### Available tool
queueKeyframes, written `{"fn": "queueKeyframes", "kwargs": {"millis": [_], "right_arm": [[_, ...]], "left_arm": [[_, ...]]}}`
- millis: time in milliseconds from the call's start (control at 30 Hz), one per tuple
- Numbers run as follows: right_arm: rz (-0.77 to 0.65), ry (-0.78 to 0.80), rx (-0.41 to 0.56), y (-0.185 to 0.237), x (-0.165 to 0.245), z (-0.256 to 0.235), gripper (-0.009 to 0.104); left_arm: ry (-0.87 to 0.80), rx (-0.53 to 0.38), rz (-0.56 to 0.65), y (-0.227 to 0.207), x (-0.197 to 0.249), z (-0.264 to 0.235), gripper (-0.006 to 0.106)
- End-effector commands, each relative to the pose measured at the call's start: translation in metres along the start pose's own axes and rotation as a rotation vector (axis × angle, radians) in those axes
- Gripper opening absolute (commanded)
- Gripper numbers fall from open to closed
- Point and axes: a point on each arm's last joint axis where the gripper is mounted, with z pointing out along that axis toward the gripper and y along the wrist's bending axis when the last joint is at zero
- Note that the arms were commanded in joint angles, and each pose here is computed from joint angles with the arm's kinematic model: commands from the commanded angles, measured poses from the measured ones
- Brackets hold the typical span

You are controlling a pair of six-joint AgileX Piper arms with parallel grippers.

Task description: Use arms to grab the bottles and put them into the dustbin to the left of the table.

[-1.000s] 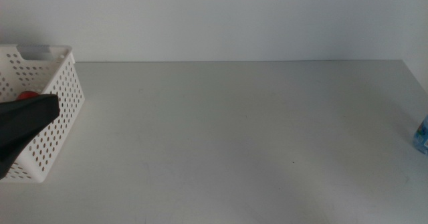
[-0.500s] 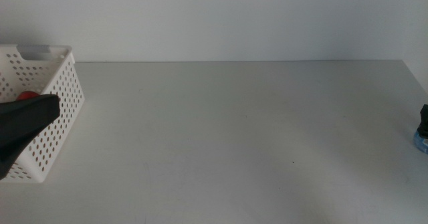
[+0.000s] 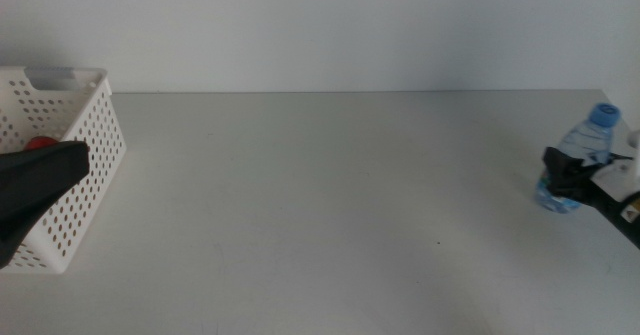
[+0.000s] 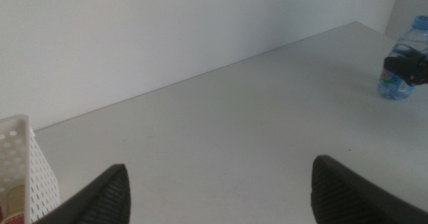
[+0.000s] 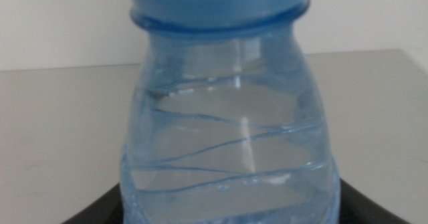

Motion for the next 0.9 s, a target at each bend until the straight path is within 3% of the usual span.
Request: {"fn": "queueKeyframes", "kwargs": {"millis": [0, 233, 567, 867], "right_arm": [[-0.056, -0.226, -0.164, 0.034, -0.046, 0.013, -0.001], [-0.045, -0.135, -0.388, 0.13, -0.087, 0.071, -0.001], [-0.082, -0.164, -0.749, 0.259, -0.094, 0.109, -0.001], [-0.095, -0.162, -0.86, 0.327, -0.077, 0.114, -0.001]], "left_arm": [[-0.091, 0.005, -0.005, 0.0, -0.013, -0.002, 0.091], [-0.091, 0.005, -0.005, 0.0, -0.013, -0.002, 0.091], [-0.091, 0.005, -0.005, 0.0, -0.013, -0.002, 0.091], [-0.091, 0.005, -0.005, 0.0, -0.013, -0.002, 0.091]]}}
